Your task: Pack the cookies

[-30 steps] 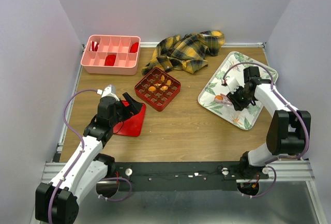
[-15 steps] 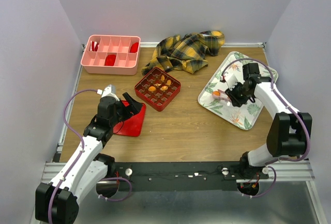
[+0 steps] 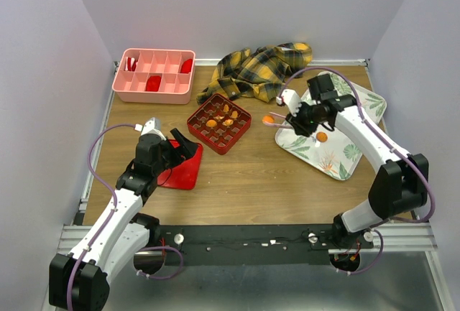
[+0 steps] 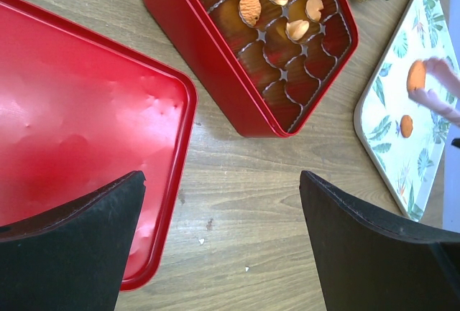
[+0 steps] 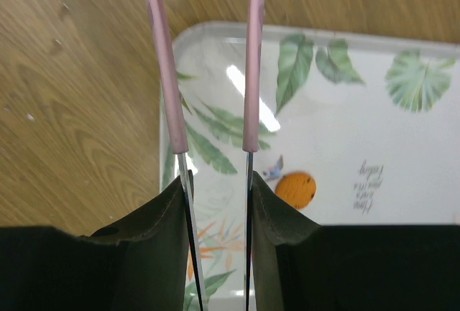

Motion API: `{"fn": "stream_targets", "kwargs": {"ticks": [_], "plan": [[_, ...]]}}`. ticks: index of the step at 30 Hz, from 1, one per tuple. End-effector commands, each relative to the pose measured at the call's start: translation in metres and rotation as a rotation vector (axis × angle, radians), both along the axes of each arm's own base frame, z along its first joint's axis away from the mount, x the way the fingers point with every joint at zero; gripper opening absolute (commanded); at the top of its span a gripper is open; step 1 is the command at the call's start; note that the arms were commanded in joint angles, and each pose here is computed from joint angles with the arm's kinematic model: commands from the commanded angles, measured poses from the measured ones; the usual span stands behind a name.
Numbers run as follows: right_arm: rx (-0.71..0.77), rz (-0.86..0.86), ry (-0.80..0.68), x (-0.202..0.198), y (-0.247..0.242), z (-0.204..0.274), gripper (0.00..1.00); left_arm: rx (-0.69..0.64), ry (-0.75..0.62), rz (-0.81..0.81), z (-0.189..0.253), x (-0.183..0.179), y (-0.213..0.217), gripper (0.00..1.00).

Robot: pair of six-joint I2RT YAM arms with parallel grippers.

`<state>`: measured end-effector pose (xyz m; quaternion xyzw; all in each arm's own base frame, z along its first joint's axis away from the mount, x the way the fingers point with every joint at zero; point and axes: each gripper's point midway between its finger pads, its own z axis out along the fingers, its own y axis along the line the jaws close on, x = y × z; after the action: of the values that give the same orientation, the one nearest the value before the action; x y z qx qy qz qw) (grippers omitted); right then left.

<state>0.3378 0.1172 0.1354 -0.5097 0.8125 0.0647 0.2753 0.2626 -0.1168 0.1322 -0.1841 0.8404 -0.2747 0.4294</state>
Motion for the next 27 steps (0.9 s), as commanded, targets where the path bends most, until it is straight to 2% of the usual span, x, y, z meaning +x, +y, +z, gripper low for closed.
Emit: {"fn": "stream_targets", "kwargs": {"ticks": [1, 10, 16, 27], "plan": [[0.072, 0.109, 0.002, 0.006, 0.061, 0.013, 0.28, 0.003, -0.026, 0.000, 0.015, 0.002, 0.002, 0.99], [0.090, 0.251, -0.016, 0.023, 0.148, 0.015, 0.28, 0.015, -0.031, 0.019, 0.019, 0.000, 0.007, 0.99], [0.079, 0.274, -0.003, 0.027, 0.167, 0.004, 0.29, 0.015, -0.034, 0.031, 0.018, -0.002, 0.009, 0.99], [0.045, 0.284, 0.017, 0.027, 0.174, -0.015, 0.32, 0.017, -0.032, 0.024, 0.014, -0.002, 0.008, 0.99]]}}
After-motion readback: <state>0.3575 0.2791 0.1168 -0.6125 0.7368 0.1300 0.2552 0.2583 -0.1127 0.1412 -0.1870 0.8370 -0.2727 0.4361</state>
